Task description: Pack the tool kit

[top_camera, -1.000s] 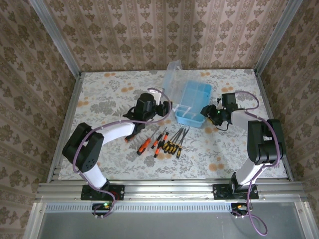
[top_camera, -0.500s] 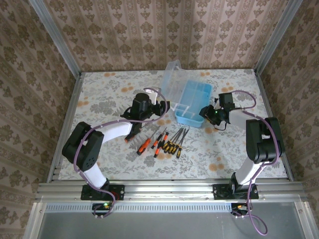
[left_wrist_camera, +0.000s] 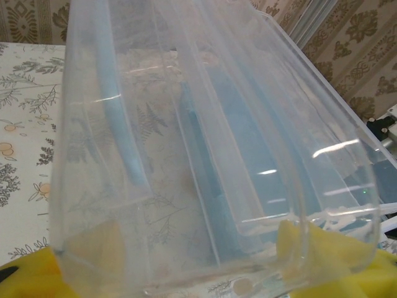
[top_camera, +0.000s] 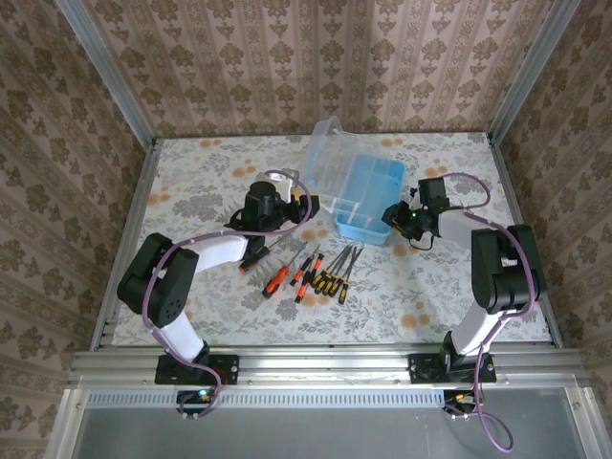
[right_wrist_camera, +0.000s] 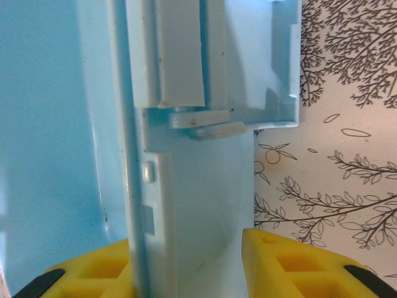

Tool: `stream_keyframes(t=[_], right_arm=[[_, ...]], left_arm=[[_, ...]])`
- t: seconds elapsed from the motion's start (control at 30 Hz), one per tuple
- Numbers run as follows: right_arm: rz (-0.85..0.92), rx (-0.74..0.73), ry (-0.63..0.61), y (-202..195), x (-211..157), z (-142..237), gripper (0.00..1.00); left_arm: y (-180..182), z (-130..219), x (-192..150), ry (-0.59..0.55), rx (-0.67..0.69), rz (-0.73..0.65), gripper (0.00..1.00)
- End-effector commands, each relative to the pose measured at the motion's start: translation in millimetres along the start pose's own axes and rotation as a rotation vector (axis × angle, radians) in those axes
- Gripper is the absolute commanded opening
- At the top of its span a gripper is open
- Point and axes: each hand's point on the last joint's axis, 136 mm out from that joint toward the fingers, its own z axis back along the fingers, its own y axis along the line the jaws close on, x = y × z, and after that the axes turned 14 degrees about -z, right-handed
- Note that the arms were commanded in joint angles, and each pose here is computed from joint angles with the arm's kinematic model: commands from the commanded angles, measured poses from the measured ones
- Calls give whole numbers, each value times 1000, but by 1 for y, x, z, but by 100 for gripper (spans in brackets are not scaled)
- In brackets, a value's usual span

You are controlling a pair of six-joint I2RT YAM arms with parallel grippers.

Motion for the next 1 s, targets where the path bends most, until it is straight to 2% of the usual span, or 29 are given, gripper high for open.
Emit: stream_keyframes(t=[0.0, 0.23, 0.47, 0.97], right_arm=[[-16, -71, 2, -18, 2, -4, 39], [-22, -80, 2, -20, 2, -7, 38], [-11, -87, 6, -20, 3, -6, 37], [-5, -69, 17, -13, 4, -6, 37]], left_arm=[[24, 2, -22, 38, 41, 43, 51], [23, 2, -25, 34, 20, 42, 52], [27, 5, -30, 27, -4, 62, 58], [17, 14, -14, -4, -61, 65, 67]])
